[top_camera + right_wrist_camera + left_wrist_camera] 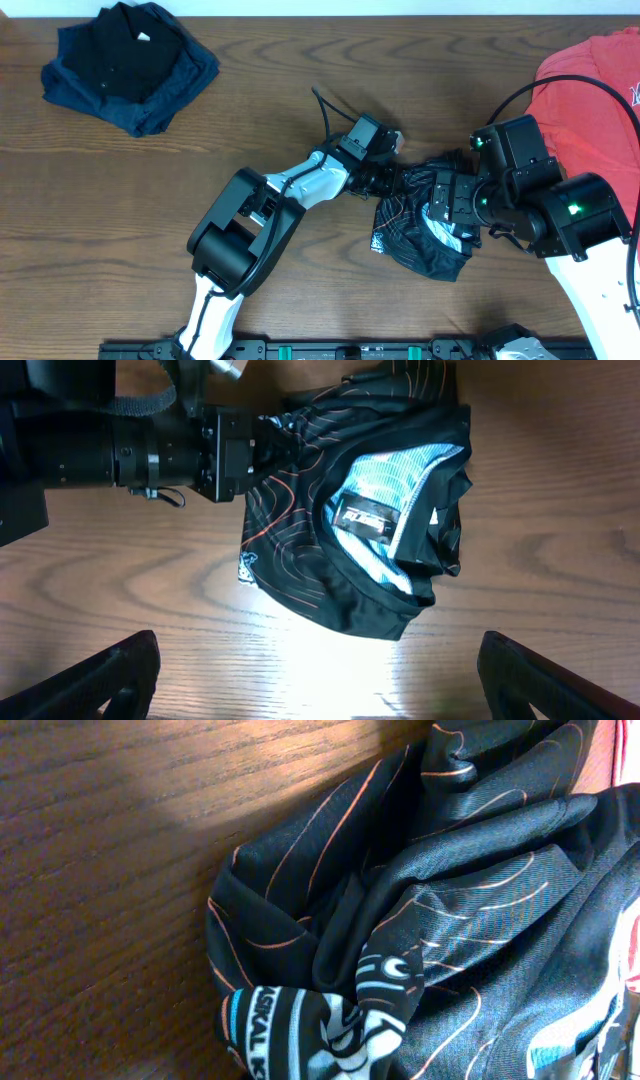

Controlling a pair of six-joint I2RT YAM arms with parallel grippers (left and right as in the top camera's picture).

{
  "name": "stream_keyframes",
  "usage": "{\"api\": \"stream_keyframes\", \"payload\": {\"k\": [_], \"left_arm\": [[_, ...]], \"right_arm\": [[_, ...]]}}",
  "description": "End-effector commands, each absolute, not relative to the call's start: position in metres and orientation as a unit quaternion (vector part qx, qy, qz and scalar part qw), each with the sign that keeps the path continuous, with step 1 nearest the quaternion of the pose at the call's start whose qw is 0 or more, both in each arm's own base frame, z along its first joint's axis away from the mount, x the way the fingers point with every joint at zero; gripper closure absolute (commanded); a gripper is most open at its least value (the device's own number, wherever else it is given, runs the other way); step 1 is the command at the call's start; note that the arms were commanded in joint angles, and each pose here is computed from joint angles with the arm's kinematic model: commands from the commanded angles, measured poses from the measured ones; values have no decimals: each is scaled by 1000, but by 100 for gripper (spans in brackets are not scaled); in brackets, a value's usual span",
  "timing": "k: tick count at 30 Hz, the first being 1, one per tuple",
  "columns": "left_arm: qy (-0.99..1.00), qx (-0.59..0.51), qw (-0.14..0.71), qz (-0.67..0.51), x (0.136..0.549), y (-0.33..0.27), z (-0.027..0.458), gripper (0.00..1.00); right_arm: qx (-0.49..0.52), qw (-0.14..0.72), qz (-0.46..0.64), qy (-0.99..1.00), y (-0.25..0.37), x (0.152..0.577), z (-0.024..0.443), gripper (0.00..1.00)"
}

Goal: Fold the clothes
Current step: 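Lift the black bundle with the left gripper as the right gripper releases, then carry the bundle with the left gripper onto the navy stack at top left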

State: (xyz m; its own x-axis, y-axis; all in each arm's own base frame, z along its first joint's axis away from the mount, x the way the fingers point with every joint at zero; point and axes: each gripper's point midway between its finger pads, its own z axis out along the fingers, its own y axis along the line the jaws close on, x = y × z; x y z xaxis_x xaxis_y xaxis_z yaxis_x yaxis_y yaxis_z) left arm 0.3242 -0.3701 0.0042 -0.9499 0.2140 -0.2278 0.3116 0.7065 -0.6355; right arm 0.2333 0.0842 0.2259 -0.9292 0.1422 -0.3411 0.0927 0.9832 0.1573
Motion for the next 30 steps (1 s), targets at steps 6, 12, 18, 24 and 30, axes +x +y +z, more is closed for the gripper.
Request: {"api": "stream_keyframes", "payload": {"k": [6,12,18,24,30], "left_arm": [[956,119,122,-239,364,-313,-45,94],[954,103,206,-192,430,-252,-39,94],[941,105,274,-168,480,-189,-27,94],[933,81,332,-114,524,-110,-11,94],[919,75,383,-56,562,-47,21,94]], "right_arm": [[53,167,58,983,79,229,222,1],[53,167,57,983,79,229,222,1],[53,162,55,984,78,226,221,1],[53,155,52,985,77,223,220,1],[53,151,51,986,77,221,219,1]]}}
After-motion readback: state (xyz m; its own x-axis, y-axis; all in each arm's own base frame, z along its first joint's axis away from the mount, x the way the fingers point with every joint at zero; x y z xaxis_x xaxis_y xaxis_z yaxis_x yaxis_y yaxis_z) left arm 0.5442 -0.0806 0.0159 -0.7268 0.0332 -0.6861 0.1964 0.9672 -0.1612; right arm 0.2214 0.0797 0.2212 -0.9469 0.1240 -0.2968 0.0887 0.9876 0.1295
